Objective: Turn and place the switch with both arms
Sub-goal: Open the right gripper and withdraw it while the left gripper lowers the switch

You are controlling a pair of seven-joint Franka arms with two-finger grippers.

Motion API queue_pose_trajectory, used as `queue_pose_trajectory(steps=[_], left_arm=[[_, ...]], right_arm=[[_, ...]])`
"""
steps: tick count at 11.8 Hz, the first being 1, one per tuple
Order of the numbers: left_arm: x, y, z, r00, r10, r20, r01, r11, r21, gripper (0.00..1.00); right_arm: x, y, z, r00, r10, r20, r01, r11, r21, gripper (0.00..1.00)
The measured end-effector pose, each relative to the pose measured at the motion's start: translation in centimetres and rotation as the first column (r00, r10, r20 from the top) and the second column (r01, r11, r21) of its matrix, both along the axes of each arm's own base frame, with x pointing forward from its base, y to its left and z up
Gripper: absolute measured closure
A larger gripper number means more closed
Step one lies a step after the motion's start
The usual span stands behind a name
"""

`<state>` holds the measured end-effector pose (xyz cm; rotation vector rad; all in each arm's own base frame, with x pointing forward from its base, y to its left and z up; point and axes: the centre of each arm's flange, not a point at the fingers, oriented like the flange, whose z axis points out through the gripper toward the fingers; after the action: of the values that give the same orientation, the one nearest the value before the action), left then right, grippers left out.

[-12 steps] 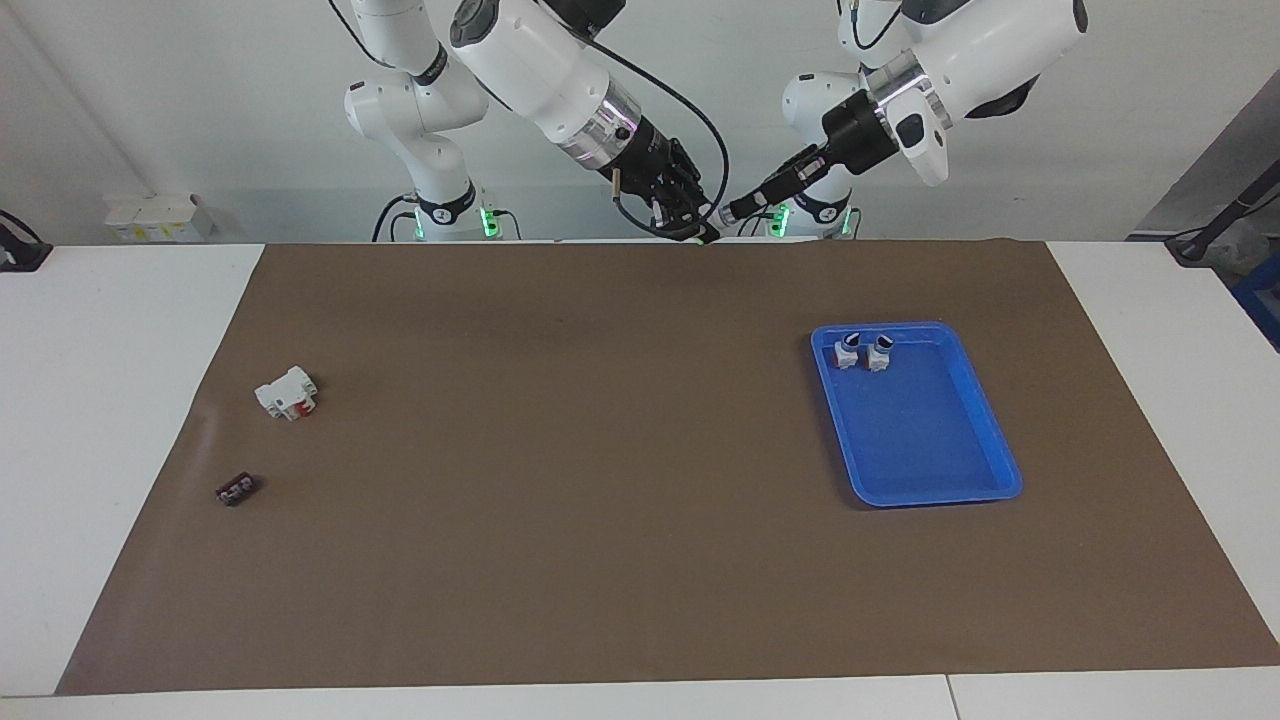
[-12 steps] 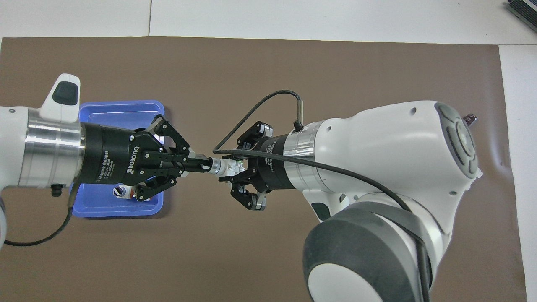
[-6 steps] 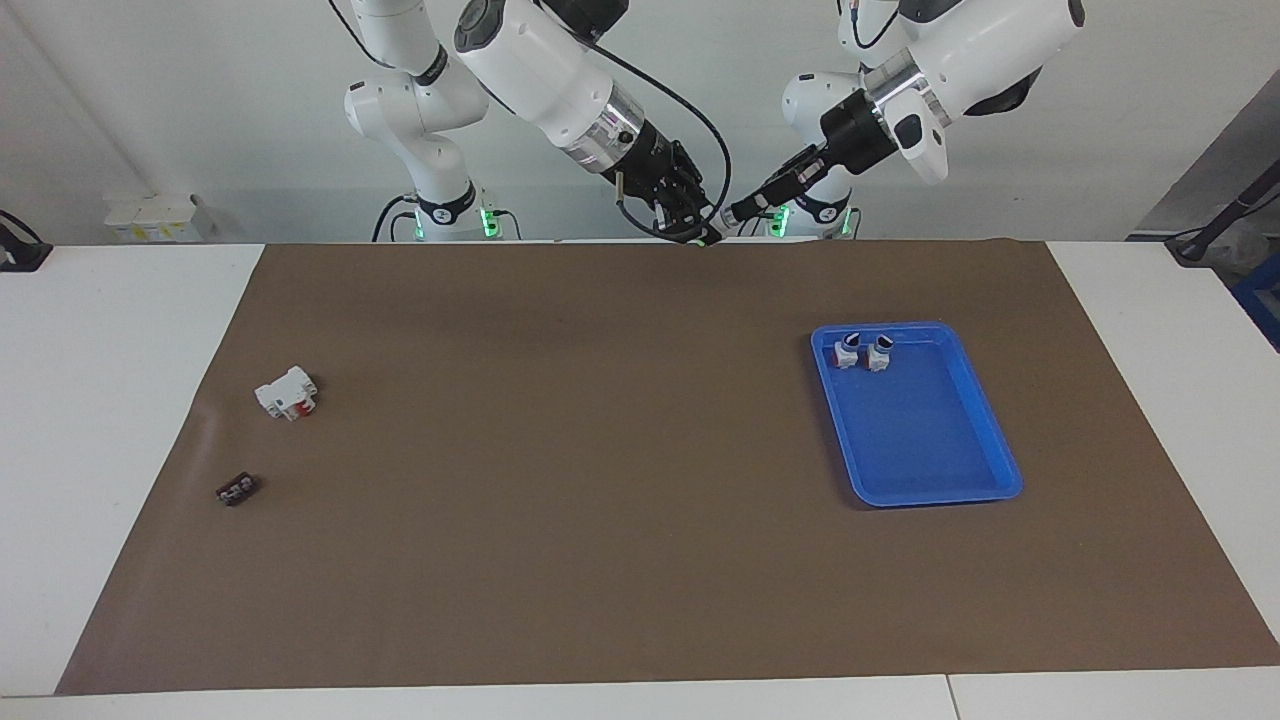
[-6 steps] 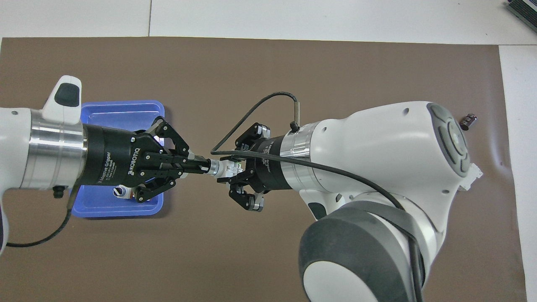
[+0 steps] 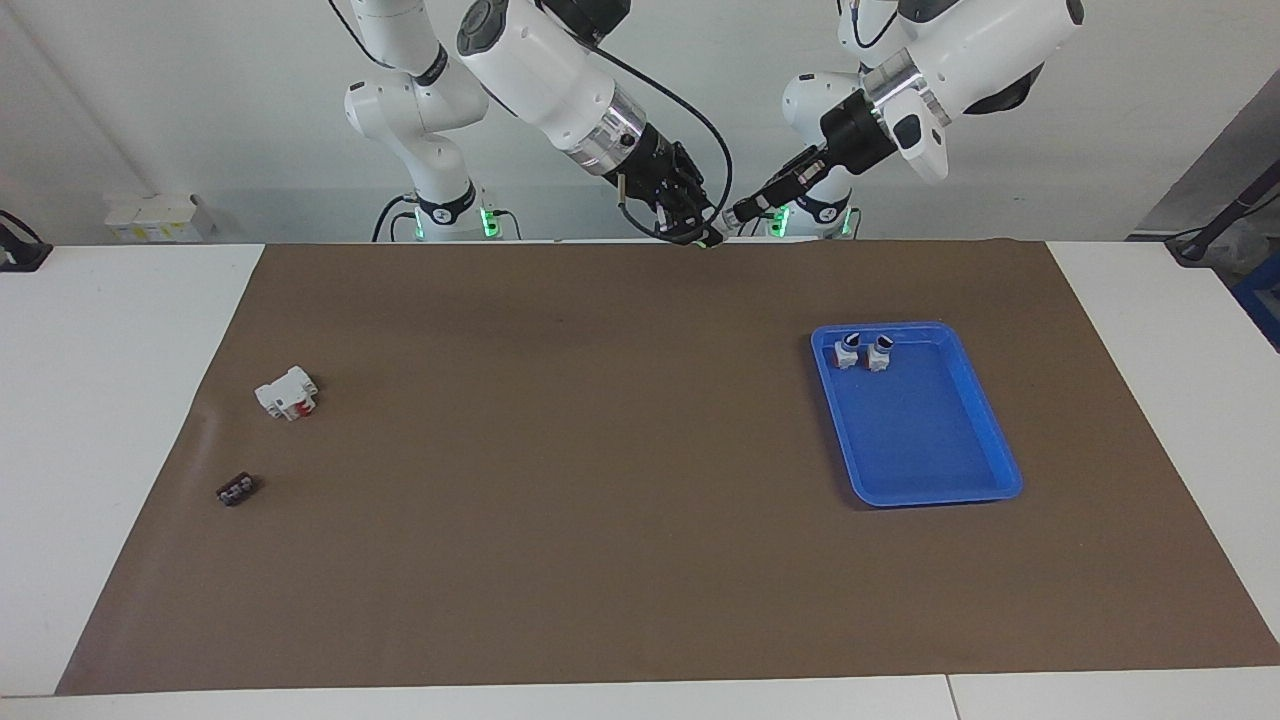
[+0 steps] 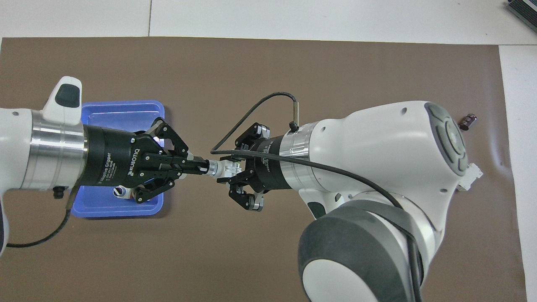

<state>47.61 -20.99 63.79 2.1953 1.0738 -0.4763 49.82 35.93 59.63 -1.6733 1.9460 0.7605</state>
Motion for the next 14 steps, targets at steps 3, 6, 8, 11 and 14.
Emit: queue_pose_trajectory(steps=[3,6,8,11,14], left_arm=[[0.1,0.4,-0.3,1.000,0.000,0.009,0.000,0.999,0.038,0.91],[0.3,1.2,-1.1,0.996,-0.059,0.066,0.051,0.991,0.125,0.91],[0.5,2.5,-2.4,0.980,-0.155,0.123,0.126,0.969,0.211,0.91],[0.2,6.2,-5.9,0.923,-0.346,0.167,0.273,0.896,0.350,0.91],[0.6,11.0,-9.4,0.880,-0.439,0.182,0.322,0.833,0.449,0.91]], right_arm=[[0.2,-0.4,0.3,0.999,0.037,0.033,-0.037,0.999,-0.001,0.27],[0.6,-1.4,0.8,0.994,0.077,0.073,-0.077,0.997,-0.006,0.00],[1.0,-2.8,1.1,0.982,0.138,0.129,-0.135,0.990,-0.031,0.00],[1.6,-6.7,2.2,0.934,0.277,0.224,-0.255,0.959,-0.123,0.00],[1.3,-9.9,3.8,0.831,0.454,0.321,-0.370,0.882,-0.291,0.00]])
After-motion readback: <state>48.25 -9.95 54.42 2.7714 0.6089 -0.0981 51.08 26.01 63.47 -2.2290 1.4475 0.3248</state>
